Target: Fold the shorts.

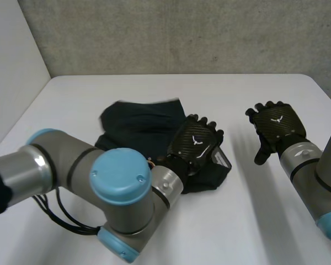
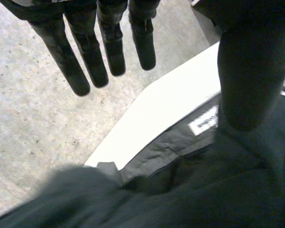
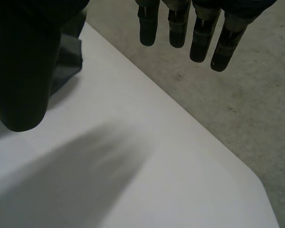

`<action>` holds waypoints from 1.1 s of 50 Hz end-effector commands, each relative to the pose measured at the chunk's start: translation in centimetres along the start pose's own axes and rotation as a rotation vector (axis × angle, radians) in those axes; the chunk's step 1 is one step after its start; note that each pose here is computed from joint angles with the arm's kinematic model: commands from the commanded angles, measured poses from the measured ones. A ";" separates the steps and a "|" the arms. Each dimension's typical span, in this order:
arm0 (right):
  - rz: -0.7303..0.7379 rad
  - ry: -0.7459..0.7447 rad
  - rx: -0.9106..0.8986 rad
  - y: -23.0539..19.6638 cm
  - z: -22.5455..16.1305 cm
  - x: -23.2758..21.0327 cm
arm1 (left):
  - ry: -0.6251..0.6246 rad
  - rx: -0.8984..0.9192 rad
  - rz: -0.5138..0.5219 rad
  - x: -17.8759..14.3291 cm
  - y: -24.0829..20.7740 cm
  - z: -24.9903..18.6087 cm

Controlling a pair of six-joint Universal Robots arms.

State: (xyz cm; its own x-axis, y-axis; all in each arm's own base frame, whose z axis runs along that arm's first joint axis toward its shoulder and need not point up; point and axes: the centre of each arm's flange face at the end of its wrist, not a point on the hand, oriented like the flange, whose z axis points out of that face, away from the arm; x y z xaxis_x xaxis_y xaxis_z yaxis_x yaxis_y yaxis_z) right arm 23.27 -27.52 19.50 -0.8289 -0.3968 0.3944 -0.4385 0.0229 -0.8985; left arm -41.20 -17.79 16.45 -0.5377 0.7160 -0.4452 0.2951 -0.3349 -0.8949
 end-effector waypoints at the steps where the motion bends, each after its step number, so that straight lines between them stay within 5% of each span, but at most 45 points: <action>1: 0.000 0.007 0.015 -0.6 0.4 0.6 | -0.155 0.047 0.000 -6.4 -3.8 -2.5; 10: 0.002 -0.106 0.060 -3.3 -0.6 0.0 | -0.364 0.014 -0.026 -14.6 -4.2 -5.4; 18: 0.128 -0.290 0.073 -7.4 -1.0 -3.4 | -0.453 -0.188 -0.229 -18.8 0.3 -6.9; 23: 0.155 -0.345 0.046 -7.7 1.3 -5.4 | -0.421 -0.338 -0.313 -18.1 4.9 -6.2; 38: 0.130 -0.393 -0.014 -3.6 7.5 -11.8 | -0.352 -0.456 -0.318 -17.2 10.8 -3.9; 55: 0.166 -0.279 0.134 -4.0 12.8 -12.3 | -0.214 -0.497 -0.281 -11.9 7.2 -7.5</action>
State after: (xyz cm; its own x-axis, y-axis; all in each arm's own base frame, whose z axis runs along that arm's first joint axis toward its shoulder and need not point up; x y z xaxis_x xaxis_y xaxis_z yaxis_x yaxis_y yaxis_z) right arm 38.77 -33.28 15.18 -0.7413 -0.6390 0.2053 -0.2947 0.0351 -0.9550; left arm -26.64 -28.67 14.17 -0.8120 0.5295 -0.2456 0.4040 0.2060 -0.8913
